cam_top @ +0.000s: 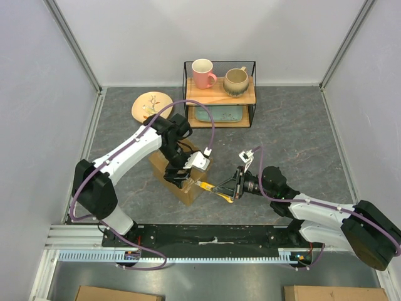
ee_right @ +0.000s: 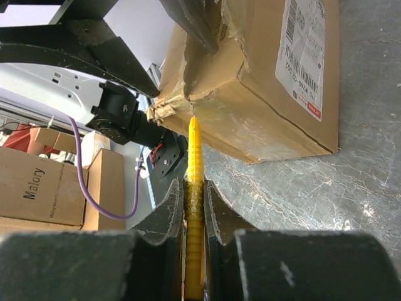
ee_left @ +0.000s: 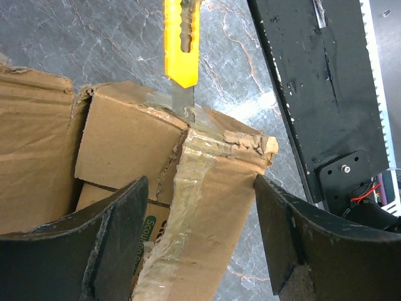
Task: Unpack the express box
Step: Cut the express box at the center of the board.
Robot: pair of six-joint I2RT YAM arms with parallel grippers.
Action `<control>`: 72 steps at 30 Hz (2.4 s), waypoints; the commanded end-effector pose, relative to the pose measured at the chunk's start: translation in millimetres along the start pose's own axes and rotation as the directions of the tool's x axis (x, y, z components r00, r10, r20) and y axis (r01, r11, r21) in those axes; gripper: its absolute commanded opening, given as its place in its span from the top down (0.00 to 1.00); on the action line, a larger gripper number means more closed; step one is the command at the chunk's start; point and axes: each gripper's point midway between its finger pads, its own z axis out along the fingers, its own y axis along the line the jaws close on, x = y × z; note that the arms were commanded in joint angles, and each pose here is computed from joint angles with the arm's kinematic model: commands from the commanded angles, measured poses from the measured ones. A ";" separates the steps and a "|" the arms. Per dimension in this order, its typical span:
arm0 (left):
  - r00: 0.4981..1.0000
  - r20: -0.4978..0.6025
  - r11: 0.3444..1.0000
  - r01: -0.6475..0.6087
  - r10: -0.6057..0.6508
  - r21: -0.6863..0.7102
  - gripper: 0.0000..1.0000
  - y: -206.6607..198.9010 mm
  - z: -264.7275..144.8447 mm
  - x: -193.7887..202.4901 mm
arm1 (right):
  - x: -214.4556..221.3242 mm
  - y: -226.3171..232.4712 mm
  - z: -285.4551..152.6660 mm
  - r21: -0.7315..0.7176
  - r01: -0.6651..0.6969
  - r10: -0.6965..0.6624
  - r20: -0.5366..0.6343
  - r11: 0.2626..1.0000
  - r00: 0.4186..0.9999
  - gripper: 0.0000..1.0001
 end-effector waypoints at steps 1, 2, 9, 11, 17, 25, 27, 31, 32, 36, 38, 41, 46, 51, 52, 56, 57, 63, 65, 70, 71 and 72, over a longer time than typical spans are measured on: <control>0.995 -0.032 0.985 0.099 -0.095 0.144 0.25 -50.1 -5.7 3.3 | -10.0 4.2 2.3 -0.017 0.038 -0.038 0.034 0.999 0.999 1.00; 0.996 -0.028 0.986 0.089 -0.086 0.138 0.25 -46.7 -7.1 1.1 | -10.2 4.2 2.2 -0.016 0.038 -0.038 0.036 0.999 0.999 1.00; 0.997 -0.046 0.986 0.075 -0.069 0.149 0.31 -33.1 -3.5 -0.5 | -6.2 3.6 -0.1 -0.019 0.030 -0.029 0.030 0.999 0.999 1.00; 0.996 -0.054 0.984 0.081 -0.074 0.161 0.39 -33.8 -0.6 1.1 | -6.3 3.8 0.2 -0.020 0.031 -0.030 0.031 0.999 0.999 1.00; 0.995 -0.076 0.980 0.078 -0.065 0.185 0.48 -41.9 5.0 0.8 | -6.3 3.7 0.5 -0.027 0.032 -0.031 0.036 0.999 0.999 1.00; 0.997 -0.067 0.985 0.038 -0.027 0.166 0.52 -46.2 1.3 -14.2 | -8.3 5.4 2.4 -0.042 0.033 -0.031 0.046 0.999 0.998 1.00; 0.998 -0.067 0.984 0.031 -0.020 0.174 0.55 -48.4 3.3 -16.4 | -9.7 7.5 3.8 -0.054 0.033 -0.031 0.049 0.998 0.998 1.00; 0.998 -0.059 0.982 0.022 -0.011 0.185 0.64 -51.0 5.5 -20.3 | -12.2 10.1 5.6 -0.068 0.033 -0.029 0.055 0.997 0.998 1.00; 0.998 -0.060 0.982 0.019 -0.007 0.188 0.66 -51.6 6.2 -21.0 | -13.5 11.1 6.1 -0.071 0.033 -0.029 0.058 0.997 0.998 1.00; 0.997 -0.075 0.982 0.028 -0.014 0.188 0.82 -52.2 6.8 -18.1 | -16.2 14.8 5.8 -0.086 0.039 -0.033 0.070 0.996 0.997 1.00; 0.997 -0.077 0.981 0.036 -0.022 0.188 0.96 -52.4 7.0 -17.9 | -16.6 15.4 5.5 -0.087 0.035 -0.029 0.073 0.996 0.997 1.00; 0.997 -0.070 0.981 0.040 -0.027 0.190 0.98 -53.7 7.2 -18.9 | -19.3 18.7 4.9 -0.097 0.040 -0.032 0.083 0.994 0.996 1.00; 0.996 -0.078 0.979 0.061 -0.047 0.196 0.98 -56.1 8.9 -16.5 | -23.7 24.3 5.6 -0.120 0.036 -0.025 0.097 0.992 0.995 1.00; 0.999 -0.039 0.986 0.031 -0.025 0.165 0.99 -52.9 1.5 -31.9 | -26.3 25.3 6.4 -0.125 0.040 -0.026 0.112 0.991 0.993 1.00; 1.000 -0.018 0.985 0.027 -0.025 0.169 0.98 -54.3 1.5 -37.5 | -27.8 25.6 7.1 -0.127 0.041 -0.026 0.116 0.991 0.993 1.00; 1.000 0.031 0.982 -0.002 -0.003 0.187 0.98 -60.9 3.1 -57.1 | -29.1 29.9 11.4 -0.156 0.035 -0.017 0.115 0.987 0.993 1.00; 0.999 0.041 0.981 0.000 -0.008 0.192 0.98 -61.8 3.2 -60.9 | -29.1 30.4 12.3 -0.159 0.036 -0.018 0.113 0.987 0.993 1.00; 0.997 0.071 0.975 0.003 -0.019 0.220 0.98 -67.7 7.2 -69.5 | -29.7 32.7 15.7 -0.171 0.034 -0.015 0.111 0.985 0.994 1.00; 0.997 0.080 0.974 0.001 -0.020 0.226 0.98 -68.0 7.9 -70.9 | -31.6 35.4 16.8 -0.180 0.040 -0.020 0.114 0.983 0.993 1.00; 0.994 0.105 0.972 0.000 -0.025 0.237 0.98 -68.2 8.7 -76.0 | -38.1 57.9 14.7 -0.268 0.081 -0.045 0.136 0.960 0.990 1.00; 0.994 0.110 0.971 -0.004 -0.023 0.237 0.98 -68.0 8.5 -77.7 | -40.9 62.0 14.0 -0.284 0.091 -0.051 0.146 0.954 0.988 1.00; 0.993 0.115 0.972 -0.004 -0.024 0.237 0.98 -68.0 8.0 -79.1 | -42.9 68.2 14.1 -0.308 0.090 -0.046 0.148 0.947 0.988 1.00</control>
